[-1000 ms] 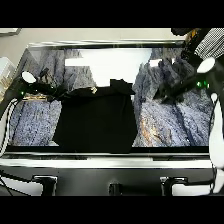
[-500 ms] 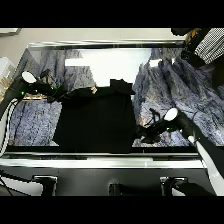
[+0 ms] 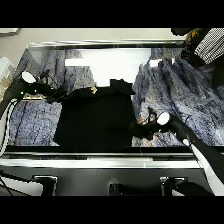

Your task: Fold the clothes and pants, and hang the long-sleeved shirts on hangers.

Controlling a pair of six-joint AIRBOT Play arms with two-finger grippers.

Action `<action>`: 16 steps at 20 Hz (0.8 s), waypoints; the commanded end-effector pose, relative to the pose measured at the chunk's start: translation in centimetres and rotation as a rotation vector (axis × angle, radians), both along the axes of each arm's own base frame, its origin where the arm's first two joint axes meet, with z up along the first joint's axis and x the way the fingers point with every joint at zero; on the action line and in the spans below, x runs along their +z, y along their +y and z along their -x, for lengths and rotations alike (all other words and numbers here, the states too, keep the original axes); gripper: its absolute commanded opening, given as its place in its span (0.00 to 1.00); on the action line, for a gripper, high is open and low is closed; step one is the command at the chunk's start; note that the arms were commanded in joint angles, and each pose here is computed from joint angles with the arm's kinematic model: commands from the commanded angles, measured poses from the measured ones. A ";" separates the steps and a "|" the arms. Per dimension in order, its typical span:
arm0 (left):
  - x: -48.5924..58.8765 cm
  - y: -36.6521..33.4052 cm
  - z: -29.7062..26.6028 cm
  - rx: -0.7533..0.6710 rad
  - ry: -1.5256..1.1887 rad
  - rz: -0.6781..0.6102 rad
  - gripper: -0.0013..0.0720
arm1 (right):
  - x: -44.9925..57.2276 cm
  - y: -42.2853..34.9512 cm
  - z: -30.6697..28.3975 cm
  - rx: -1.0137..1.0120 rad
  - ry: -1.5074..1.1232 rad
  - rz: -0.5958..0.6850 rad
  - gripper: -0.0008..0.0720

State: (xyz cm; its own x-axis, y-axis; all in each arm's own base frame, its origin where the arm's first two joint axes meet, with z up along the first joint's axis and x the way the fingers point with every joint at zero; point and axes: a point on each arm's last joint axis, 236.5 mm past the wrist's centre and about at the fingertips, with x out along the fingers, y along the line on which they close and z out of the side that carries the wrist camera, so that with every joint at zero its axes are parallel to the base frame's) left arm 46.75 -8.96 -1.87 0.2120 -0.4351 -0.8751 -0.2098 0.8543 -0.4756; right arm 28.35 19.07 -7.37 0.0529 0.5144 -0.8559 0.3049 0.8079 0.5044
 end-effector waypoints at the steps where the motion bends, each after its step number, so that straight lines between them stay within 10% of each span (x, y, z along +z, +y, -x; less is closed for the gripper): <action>1: 0.1 0.4 0.7 -0.024 0.019 0.000 0.04 | 5.4 -5.5 -7.3 -0.130 -0.137 0.033 0.05; 6: -0.2 -1.1 2.2 -0.094 0.056 0.002 0.04 | 15.1 -21.8 -19.2 -0.477 -0.418 0.152 0.05; 10: -0.5 -3.9 2.9 -0.154 0.064 0.000 0.04 | 11.2 -20.9 -23.0 -0.535 -0.376 0.086 0.08; 13: -0.6 -5.2 3.3 -0.183 0.067 0.000 0.04 | 9.2 -18.3 -21.9 -0.490 -0.267 0.019 0.82; 16: -0.6 -5.4 3.4 -0.189 0.072 0.000 0.04 | 10.9 -17.5 -16.6 -0.236 -0.213 0.025 0.81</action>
